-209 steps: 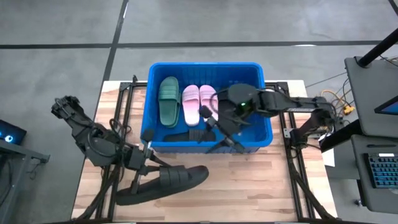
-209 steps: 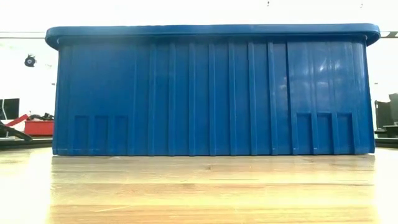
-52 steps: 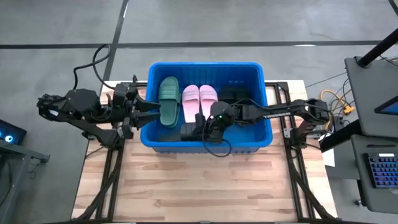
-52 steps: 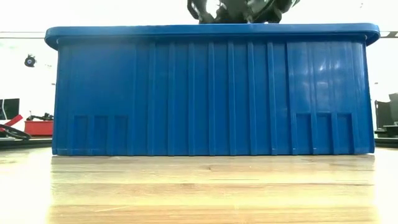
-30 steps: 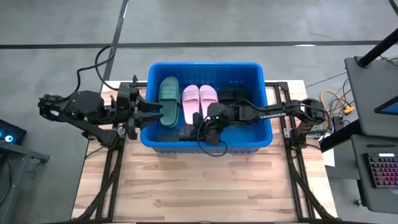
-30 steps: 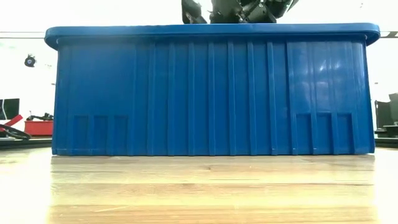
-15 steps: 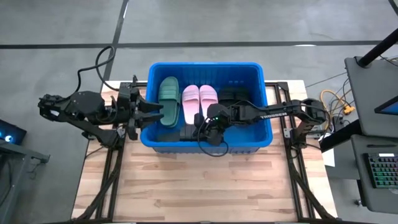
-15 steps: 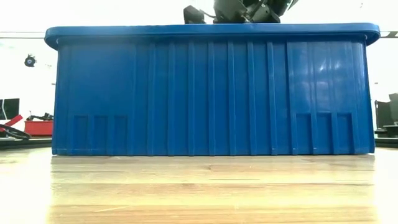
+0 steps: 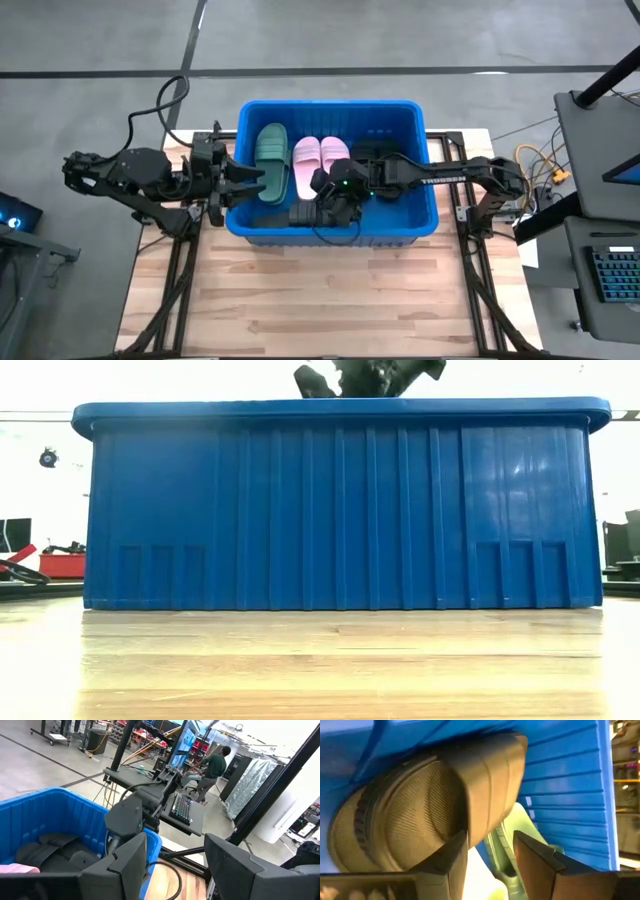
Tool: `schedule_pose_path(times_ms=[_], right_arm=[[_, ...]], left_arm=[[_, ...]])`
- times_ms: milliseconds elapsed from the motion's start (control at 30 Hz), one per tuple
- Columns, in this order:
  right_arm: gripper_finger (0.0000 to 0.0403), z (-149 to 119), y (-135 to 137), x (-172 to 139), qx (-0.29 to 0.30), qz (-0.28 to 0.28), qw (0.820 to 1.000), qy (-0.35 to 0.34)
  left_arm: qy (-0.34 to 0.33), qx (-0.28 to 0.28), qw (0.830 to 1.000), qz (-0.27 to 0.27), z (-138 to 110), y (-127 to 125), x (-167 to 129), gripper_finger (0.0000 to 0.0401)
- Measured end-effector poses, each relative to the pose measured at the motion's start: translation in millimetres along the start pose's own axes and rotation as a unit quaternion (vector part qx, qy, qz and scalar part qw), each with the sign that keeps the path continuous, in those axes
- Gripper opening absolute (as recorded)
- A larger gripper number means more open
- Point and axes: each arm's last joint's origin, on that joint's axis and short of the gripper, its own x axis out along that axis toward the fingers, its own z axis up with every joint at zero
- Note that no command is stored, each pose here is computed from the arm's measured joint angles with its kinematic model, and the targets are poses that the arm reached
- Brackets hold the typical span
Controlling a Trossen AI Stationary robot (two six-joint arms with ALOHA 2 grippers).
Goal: Pick and place slides into bin
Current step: Put the black slipper into the blue bin
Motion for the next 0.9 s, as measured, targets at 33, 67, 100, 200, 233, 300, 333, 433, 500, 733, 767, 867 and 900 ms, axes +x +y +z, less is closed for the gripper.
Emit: schedule_pose_path(times_ms=[33,67,100,200,233,300,333,433,500,733,767,867,900], right_arm=[[0.0148,0.7,-2.4,-3.0,0.006,0.005,1.0,0.002],[0.0148,1.6,-6.0,-6.0,0.015,0.004,1.0,0.001],[0.0148,3.1,-10.5,-9.0,0.03,-0.002,1.0,-0.004],[0.014,7.2,-22.9,-17.4,0.086,-0.01,0.995,-0.051],[0.0134,8.7,-26.0,-19.9,0.102,-0.006,0.992,-0.076],[0.0114,10.7,-30.4,-24.0,0.13,0.007,0.984,-0.125],[0.0101,11.9,-31.7,-25.6,0.137,0.015,0.98,-0.146],[0.0052,12.9,-31.5,-24.7,0.13,0.023,0.977,-0.166],[0.0021,11.9,-30.0,-20.1,0.122,0.026,0.979,-0.164],[0.0009,5.6,-20.7,18.0,0.133,0.07,0.977,-0.148],[0.0008,5.2,-21.0,20.3,0.134,0.073,0.977,-0.147],[0.0008,4.2,-20.8,26.7,0.127,0.088,0.978,-0.143],[0.0008,3.7,-20.5,28.9,0.122,0.092,0.978,-0.142]], left_arm=[[0.0,0.0,1.0,0.0,0.0,0.0,0.1,0.0185],[0.0,0.0,1.0,0.0,-0.1,0.0,0.2,0.0185],[0.0,0.0,1.0,0.0,-0.1,0.0,0.1,0.0185],[0.0,0.0,1.0,0.0,0.0,0.0,0.0,0.0185],[0.0,0.0,1.0,0.0,0.0,0.0,0.0,0.0185],[0.0,0.0,1.0,0.0,-0.1,0.0,0.0,0.0185],[0.0,0.0,1.0,0.0,0.0,0.0,0.0,0.0185],[0.001,0.001,1.0,0.0,-0.2,0.0,0.1,0.0185],[0.005,0.003,1.0,0.003,-1.1,0.5,0.3,0.0185],[0.013,0.007,1.0,0.006,-3.6,0.3,2.6,0.0185],[0.013,0.007,1.0,0.006,-3.6,0.3,2.6,0.0185],[0.013,0.007,1.0,0.005,-3.6,0.3,2.6,0.0185],[0.013,0.007,1.0,0.006,-3.6,0.3,2.6,0.0185]])
